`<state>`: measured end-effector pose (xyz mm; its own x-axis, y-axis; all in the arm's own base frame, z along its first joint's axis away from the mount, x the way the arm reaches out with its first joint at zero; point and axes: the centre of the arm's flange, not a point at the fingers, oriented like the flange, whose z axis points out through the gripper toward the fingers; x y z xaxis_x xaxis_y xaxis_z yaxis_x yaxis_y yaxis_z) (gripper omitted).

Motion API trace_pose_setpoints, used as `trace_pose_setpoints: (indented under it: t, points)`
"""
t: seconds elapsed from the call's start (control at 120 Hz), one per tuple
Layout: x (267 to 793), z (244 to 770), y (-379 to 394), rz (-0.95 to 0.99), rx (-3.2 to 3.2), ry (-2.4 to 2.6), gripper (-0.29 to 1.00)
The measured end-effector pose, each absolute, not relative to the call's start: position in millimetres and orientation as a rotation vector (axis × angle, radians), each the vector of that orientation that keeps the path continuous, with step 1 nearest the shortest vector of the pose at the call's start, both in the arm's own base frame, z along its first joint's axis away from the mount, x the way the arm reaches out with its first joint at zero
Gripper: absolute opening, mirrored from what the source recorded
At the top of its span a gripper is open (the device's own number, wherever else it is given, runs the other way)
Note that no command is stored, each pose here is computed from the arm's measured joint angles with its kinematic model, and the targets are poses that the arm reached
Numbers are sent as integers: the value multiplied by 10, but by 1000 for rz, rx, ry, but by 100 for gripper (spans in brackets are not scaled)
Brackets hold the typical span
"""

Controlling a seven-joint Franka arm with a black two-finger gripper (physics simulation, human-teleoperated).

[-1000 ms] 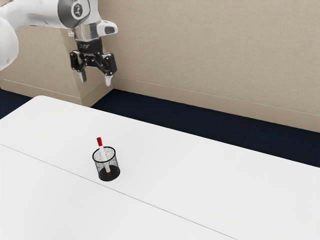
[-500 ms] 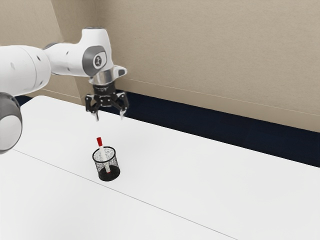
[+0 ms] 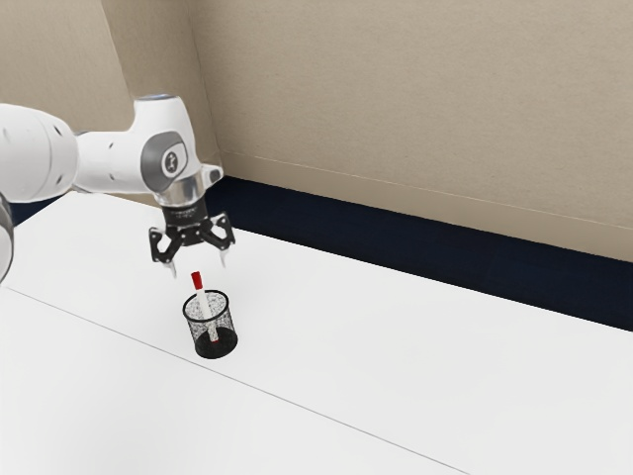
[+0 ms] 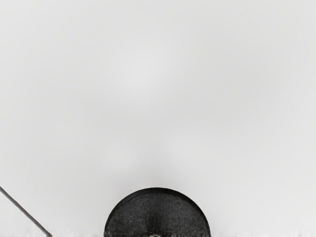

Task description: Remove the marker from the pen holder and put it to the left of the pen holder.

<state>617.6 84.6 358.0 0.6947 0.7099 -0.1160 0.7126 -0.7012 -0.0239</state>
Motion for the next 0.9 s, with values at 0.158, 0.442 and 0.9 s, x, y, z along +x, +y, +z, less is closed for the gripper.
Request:
trace_pose_setpoints:
  t: [0.158,0.442,0.9]
  points:
    - [6122,3516,731,-172,2861,1232,70]
    - [6023,3429,750,-181,2843,1301,66]
    - [5930,3470,760,-181,2816,1355,35]
